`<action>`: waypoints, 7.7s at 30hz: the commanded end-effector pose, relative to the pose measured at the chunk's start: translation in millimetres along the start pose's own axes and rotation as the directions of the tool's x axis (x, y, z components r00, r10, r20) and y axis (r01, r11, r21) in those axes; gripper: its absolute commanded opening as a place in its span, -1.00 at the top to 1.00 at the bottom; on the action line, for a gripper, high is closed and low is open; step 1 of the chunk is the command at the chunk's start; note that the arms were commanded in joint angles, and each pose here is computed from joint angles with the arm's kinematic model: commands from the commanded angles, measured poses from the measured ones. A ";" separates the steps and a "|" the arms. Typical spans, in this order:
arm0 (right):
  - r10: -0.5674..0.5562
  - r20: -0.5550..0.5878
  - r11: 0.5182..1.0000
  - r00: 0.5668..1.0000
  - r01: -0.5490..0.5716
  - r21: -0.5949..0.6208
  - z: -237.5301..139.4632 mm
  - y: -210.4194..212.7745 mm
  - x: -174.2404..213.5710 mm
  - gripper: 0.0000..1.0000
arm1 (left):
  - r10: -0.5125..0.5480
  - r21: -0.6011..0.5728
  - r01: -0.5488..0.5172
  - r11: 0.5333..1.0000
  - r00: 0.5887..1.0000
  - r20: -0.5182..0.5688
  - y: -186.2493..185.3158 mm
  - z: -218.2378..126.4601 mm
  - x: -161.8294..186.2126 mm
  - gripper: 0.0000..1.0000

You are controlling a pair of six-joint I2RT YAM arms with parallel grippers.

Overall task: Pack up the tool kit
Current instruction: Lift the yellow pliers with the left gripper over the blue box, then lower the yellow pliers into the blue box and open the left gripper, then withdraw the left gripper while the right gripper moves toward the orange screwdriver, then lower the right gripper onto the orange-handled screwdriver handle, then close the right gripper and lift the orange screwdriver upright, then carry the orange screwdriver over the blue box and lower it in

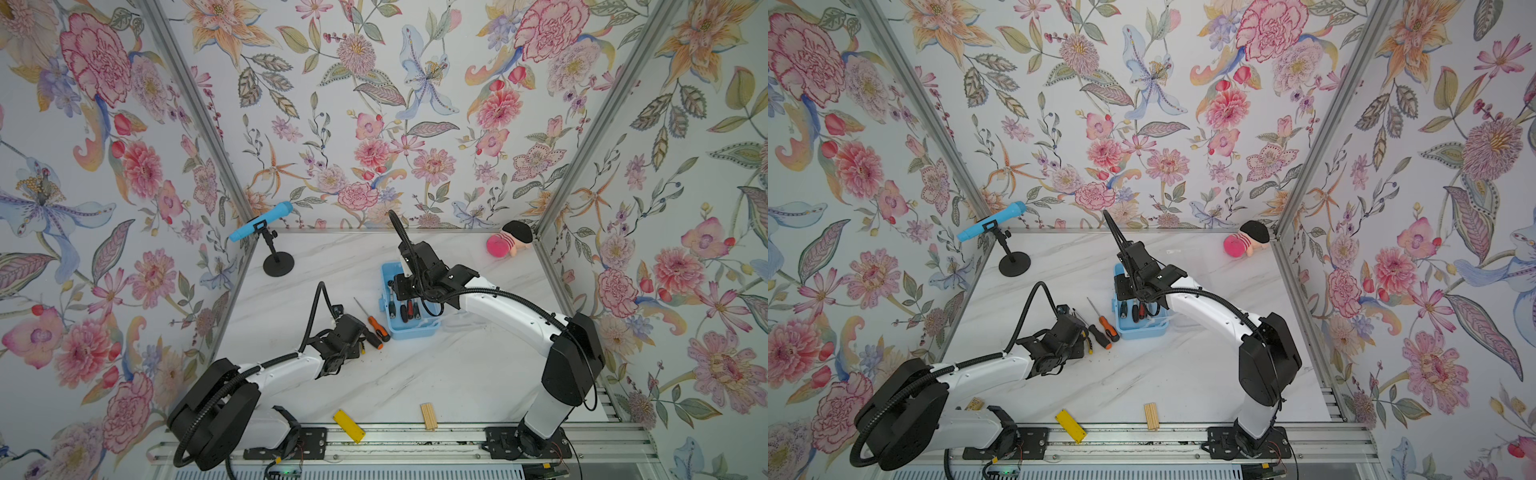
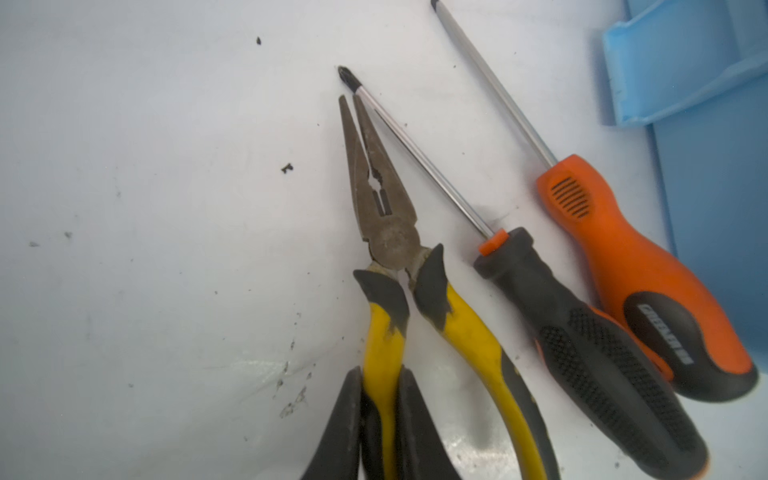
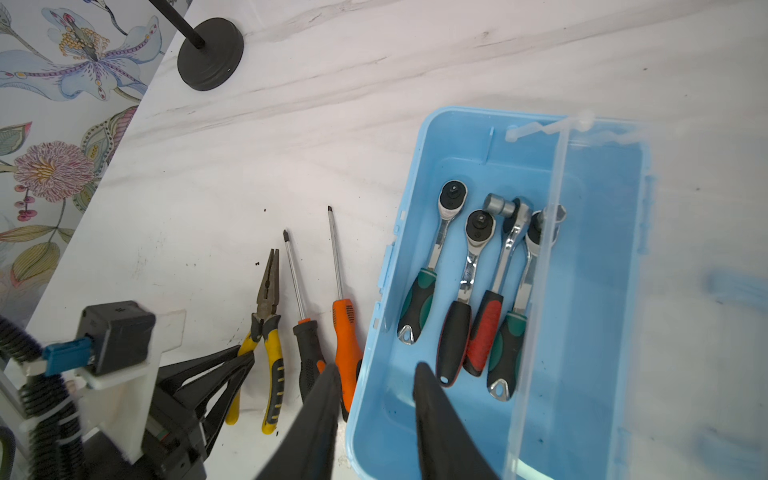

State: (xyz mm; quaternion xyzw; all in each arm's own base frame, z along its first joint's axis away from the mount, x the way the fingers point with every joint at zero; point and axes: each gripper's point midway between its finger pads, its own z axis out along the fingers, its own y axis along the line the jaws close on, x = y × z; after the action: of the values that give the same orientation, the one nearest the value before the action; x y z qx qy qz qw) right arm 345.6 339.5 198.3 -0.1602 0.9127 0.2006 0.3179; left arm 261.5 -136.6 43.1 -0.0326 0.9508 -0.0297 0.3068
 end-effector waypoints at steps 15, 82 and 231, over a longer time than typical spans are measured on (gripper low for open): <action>0.146 0.219 0.981 0.965 -0.170 0.094 -90.0 -83.6 -37.4 0.35 | 0.100 0.251 -0.160 0.955 0.966 0.238 -144.7 -84.1 -132.8 1.00; -0.099 0.028 0.991 0.995 0.101 -0.087 -59.0 3.3 -1.6 0.03 | -0.195 0.242 0.144 0.960 0.959 0.207 -64.5 -79.3 -82.3 0.21; 0.097 -0.293 0.931 0.951 0.016 0.364 -13.1 -185.6 7.8 1.00 | -0.316 0.363 0.237 0.901 0.932 0.177 -34.8 -38.4 -65.8 0.37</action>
State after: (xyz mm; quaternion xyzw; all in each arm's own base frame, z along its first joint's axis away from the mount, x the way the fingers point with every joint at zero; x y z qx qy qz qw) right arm 407.8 164.1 168.8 -0.0946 0.9733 0.0037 0.2092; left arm 292.1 -168.1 116.4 -0.1207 0.8736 -0.2390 0.4064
